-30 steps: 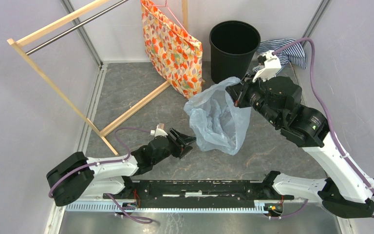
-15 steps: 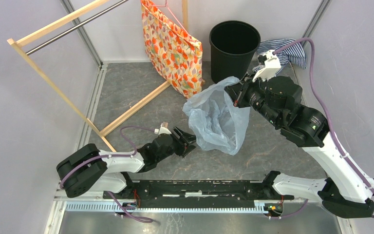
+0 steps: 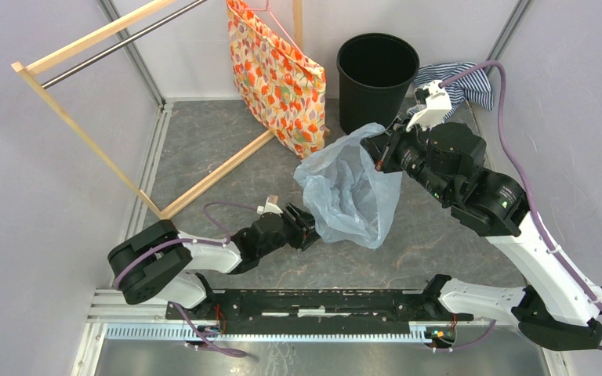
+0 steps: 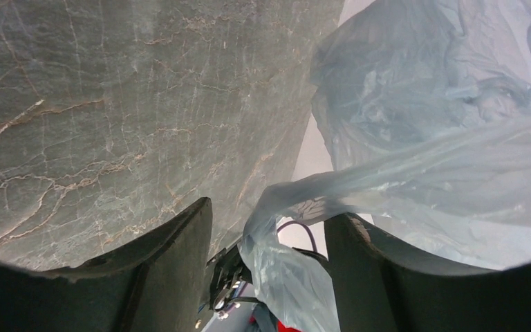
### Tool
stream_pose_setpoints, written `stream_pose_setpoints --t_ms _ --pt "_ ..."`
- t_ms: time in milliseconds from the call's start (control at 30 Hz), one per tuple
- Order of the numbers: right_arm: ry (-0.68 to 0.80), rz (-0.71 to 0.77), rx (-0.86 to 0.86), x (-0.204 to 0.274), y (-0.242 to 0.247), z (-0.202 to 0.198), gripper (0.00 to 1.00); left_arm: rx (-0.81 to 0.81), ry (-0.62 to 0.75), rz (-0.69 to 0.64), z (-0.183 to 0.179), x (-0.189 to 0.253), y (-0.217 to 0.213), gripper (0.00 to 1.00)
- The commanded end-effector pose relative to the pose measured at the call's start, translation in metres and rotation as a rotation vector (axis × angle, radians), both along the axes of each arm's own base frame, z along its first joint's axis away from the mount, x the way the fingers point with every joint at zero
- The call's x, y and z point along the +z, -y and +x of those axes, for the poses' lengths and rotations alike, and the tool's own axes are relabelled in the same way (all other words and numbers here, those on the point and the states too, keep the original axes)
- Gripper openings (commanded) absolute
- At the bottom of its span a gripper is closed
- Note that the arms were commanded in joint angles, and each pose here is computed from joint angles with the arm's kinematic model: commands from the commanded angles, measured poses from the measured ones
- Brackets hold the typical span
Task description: Put the trash bags into the trash bin
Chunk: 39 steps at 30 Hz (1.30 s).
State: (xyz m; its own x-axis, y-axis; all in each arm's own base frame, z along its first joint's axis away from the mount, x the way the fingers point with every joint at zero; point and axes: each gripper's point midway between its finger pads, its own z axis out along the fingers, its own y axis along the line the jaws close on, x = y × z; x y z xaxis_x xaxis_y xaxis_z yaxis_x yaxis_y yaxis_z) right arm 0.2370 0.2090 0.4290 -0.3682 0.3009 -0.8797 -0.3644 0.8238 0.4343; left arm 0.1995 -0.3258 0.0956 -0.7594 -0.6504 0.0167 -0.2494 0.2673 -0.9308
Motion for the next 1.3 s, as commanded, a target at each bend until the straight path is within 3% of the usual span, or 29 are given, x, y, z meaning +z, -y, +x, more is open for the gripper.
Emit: stream_pose_setpoints --t_ms 0,167,267,467,500,567,633,767,933,1033,1100,1167,1267 --pt "0.032 0.044 0.0 0.013 -0.002 0.0 0.0 0.037 -0.026 -0.151 0.004 0.022 0.009 0.63" --pt "0.038 0.045 -0.003 0.017 0.001 -0.001 0.0 0.06 -0.016 -0.212 0.009 0.033 0.014 0.58" --pt "0.039 0.045 -0.007 0.017 0.003 -0.002 0.0 0.053 -0.022 -0.218 0.009 0.033 0.02 0.5" --pt "0.036 -0.02 -0.062 0.005 0.025 -0.006 0.0 0.078 -0.024 -0.15 0.004 0.024 0.004 0.09" --pt "0.031 -0.052 -0.078 -0.002 0.032 -0.007 0.0 0.087 -0.015 -0.108 0.003 0.02 -0.004 0.04" --pt "0.003 -0.143 -0.089 -0.025 0.042 -0.01 0.0 0.107 0.027 -0.005 0.004 0.025 -0.023 0.02" --pt "-0.056 -0.261 -0.087 -0.062 0.051 -0.014 0.0 0.142 0.066 0.248 0.004 0.015 -0.059 0.02" --pt "-0.151 -0.403 -0.073 -0.133 0.066 -0.025 0.0 0.194 0.197 0.477 0.007 0.058 -0.111 0.02" --pt "-0.175 -0.444 -0.048 -0.161 0.068 -0.03 0.0 0.159 0.3 0.684 0.007 0.113 -0.139 0.02" --pt "-0.115 -0.453 -0.078 -0.137 0.068 -0.019 0.0 0.117 0.393 0.786 0.02 0.154 -0.134 0.02" --pt "-0.038 -0.443 -0.132 -0.092 0.071 -0.007 0.0 0.067 0.493 0.828 0.037 0.192 -0.114 0.02" --pt "0.111 -0.361 -0.182 -0.001 0.076 0.001 0.0 0.027 0.615 0.833 0.054 0.248 -0.089 0.02" --pt "0.369 -0.181 -0.206 0.134 0.095 -0.015 0.0 0.004 0.858 0.692 0.06 0.363 -0.054 0.02"
